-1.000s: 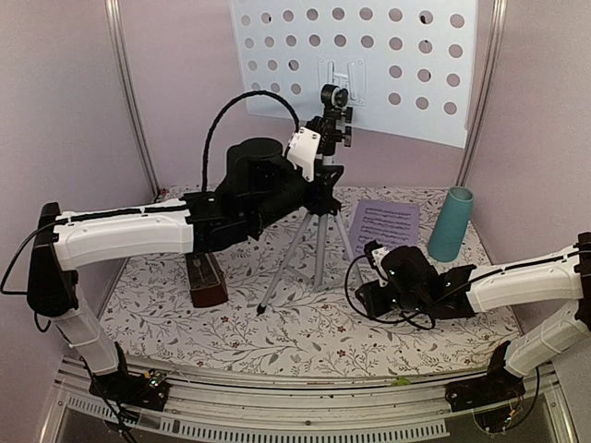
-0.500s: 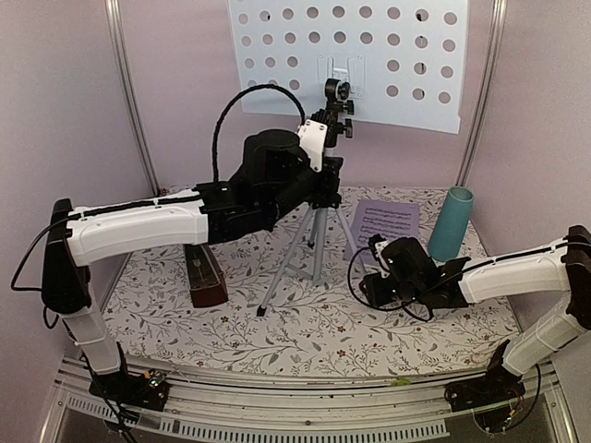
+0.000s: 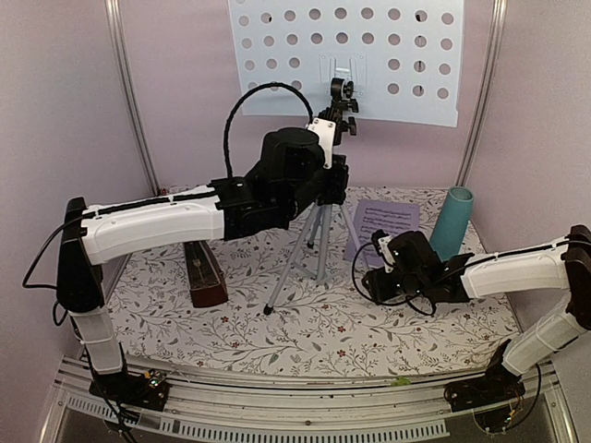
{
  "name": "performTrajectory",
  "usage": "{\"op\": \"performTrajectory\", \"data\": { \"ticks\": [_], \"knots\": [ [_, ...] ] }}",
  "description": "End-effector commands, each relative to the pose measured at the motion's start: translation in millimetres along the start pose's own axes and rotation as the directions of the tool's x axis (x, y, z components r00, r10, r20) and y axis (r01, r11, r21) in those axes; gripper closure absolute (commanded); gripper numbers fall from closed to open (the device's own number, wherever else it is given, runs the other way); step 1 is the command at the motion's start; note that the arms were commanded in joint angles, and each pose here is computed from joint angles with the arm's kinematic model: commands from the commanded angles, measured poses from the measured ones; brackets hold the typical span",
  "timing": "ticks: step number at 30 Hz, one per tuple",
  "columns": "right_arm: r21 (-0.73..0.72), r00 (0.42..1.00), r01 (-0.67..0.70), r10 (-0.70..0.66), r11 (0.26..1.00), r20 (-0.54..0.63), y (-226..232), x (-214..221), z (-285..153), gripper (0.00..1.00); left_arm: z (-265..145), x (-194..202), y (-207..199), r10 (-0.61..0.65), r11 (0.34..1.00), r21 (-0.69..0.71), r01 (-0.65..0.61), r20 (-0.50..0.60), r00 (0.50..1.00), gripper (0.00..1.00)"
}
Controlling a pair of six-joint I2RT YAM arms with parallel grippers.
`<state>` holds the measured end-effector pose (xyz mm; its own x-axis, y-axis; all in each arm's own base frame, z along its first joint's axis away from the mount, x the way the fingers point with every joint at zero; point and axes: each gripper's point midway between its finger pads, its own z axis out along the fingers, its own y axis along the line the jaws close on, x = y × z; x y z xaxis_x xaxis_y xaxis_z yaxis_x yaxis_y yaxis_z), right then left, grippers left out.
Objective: Set up the instrument practice props
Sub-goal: Move the music stand to the center of the board, then adjust the music stand at the center of the board.
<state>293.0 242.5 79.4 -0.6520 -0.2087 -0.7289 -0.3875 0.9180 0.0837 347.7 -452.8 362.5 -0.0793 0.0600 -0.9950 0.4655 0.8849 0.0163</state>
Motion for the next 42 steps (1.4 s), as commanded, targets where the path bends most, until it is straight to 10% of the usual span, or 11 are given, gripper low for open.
{"op": "performTrajectory", "data": {
  "ticks": [1, 6, 23, 42],
  "knots": [
    [-0.075, 0.997, -0.013, 0.019, 0.997, 0.079, 12.2, -28.4, -13.8, 0.38, -4.6, -6.4, 0.9, 0.076, 0.997, -0.018, -0.076, -0.003, 0.997, 1.00],
    [-0.133, 0.992, 0.000, 0.017, 0.991, 0.129, 22.7, -43.5, -31.6, 0.30, -5.1, -10.7, -0.5, 0.073, 0.997, 0.000, -0.073, 0.005, 0.997, 0.97],
    [-0.207, 0.972, 0.043, 0.006, 0.977, 0.233, 42.1, -80.5, -74.0, 0.21, -21.7, -36.3, -0.9, 0.043, 0.995, 0.090, -0.048, 0.065, 0.997, 0.39],
    [-0.295, 0.842, -0.027, 0.181, 0.955, 0.508, 64.3, -174.3, -156.5, 0.02, -99.1, -24.6, 54.6, -0.107, 0.971, 0.222, 0.085, 0.090, 0.990, 0.24]
  ]
}}
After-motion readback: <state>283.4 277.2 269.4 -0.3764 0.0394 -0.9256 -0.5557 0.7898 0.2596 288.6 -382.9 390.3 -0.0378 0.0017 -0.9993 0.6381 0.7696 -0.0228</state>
